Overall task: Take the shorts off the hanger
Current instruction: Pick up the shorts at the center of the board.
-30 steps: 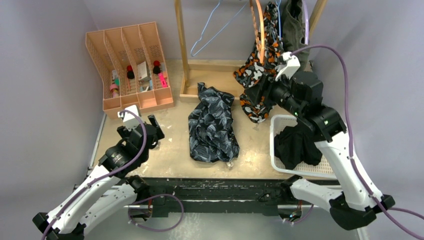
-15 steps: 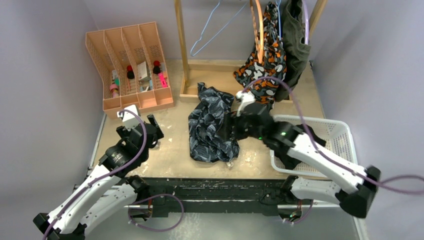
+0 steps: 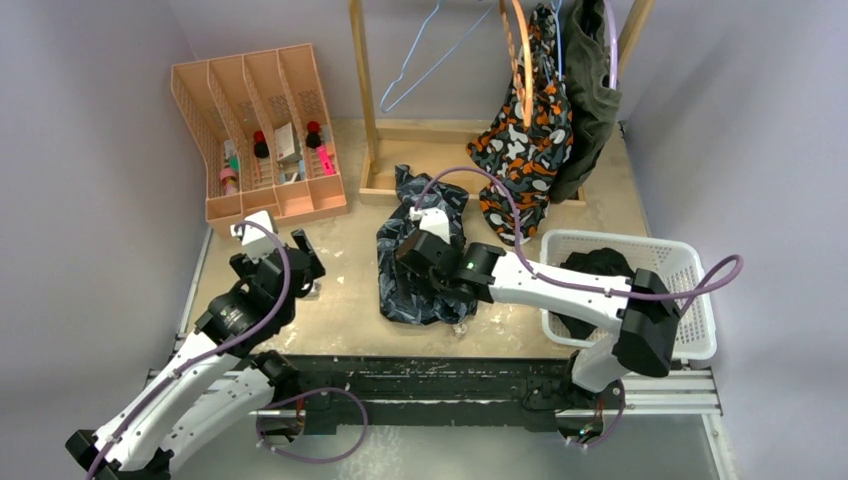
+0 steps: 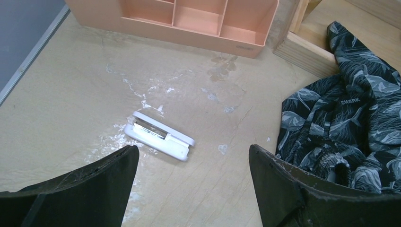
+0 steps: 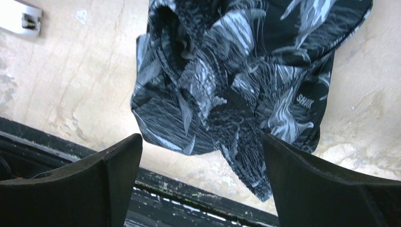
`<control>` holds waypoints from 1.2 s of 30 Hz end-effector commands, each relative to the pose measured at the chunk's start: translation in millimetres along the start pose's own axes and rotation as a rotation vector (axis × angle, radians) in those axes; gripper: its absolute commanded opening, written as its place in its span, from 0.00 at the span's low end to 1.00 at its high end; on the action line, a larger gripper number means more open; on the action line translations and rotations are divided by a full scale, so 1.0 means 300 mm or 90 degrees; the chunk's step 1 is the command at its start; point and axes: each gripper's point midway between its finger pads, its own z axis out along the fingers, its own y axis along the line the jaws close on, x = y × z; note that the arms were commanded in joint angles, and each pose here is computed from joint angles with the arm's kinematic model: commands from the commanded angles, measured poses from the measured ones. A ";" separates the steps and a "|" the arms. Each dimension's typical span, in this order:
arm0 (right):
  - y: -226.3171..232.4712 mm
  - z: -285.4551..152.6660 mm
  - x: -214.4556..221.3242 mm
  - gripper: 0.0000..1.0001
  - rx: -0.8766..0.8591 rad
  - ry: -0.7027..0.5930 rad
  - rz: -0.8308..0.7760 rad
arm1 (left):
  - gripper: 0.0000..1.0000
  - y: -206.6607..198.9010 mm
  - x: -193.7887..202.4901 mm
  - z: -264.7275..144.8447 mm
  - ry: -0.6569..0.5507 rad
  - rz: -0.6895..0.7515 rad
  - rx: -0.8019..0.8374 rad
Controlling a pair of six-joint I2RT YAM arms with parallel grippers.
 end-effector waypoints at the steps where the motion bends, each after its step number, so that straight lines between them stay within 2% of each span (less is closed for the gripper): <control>1: 0.009 0.011 -0.071 0.99 0.035 -0.031 -0.003 | 0.86 -0.003 -0.029 0.003 -0.014 -0.014 -0.012; 4: 0.038 0.046 -0.058 0.99 0.035 -0.009 -0.023 | 0.87 0.003 -0.034 0.001 -0.018 -0.018 -0.017; 9: -0.023 0.124 -0.046 0.99 0.149 -0.005 -0.024 | 0.87 0.015 -0.046 -0.008 -0.029 -0.032 -0.018; 14: -0.074 0.218 0.014 0.99 0.198 0.028 -0.006 | 0.88 0.014 -0.043 -0.005 -0.027 -0.030 -0.020; 17: -0.065 0.265 0.036 0.99 0.153 0.028 0.023 | 0.88 0.011 -0.040 -0.003 -0.025 -0.027 -0.021; 20: -0.051 0.300 0.066 0.93 0.107 0.046 0.029 | 0.88 0.008 -0.036 0.000 -0.021 -0.022 -0.021; 23: -0.060 0.325 0.102 0.80 0.114 0.065 0.030 | 0.88 0.008 -0.034 0.001 -0.020 -0.021 -0.021; 28: -0.103 0.309 0.105 0.47 0.145 0.049 0.049 | 0.88 0.008 -0.036 0.000 -0.021 -0.022 -0.020; 33: -0.108 0.195 0.004 0.03 0.148 -0.018 0.068 | 0.88 0.007 -0.034 0.002 -0.020 -0.020 -0.020; 34: -0.105 0.167 -0.019 0.00 0.140 -0.030 0.077 | 0.88 0.006 -0.035 0.001 -0.020 -0.020 -0.019; 36: -0.085 0.089 -0.071 0.00 0.102 -0.056 0.091 | 0.88 0.006 -0.033 0.003 -0.018 -0.019 -0.021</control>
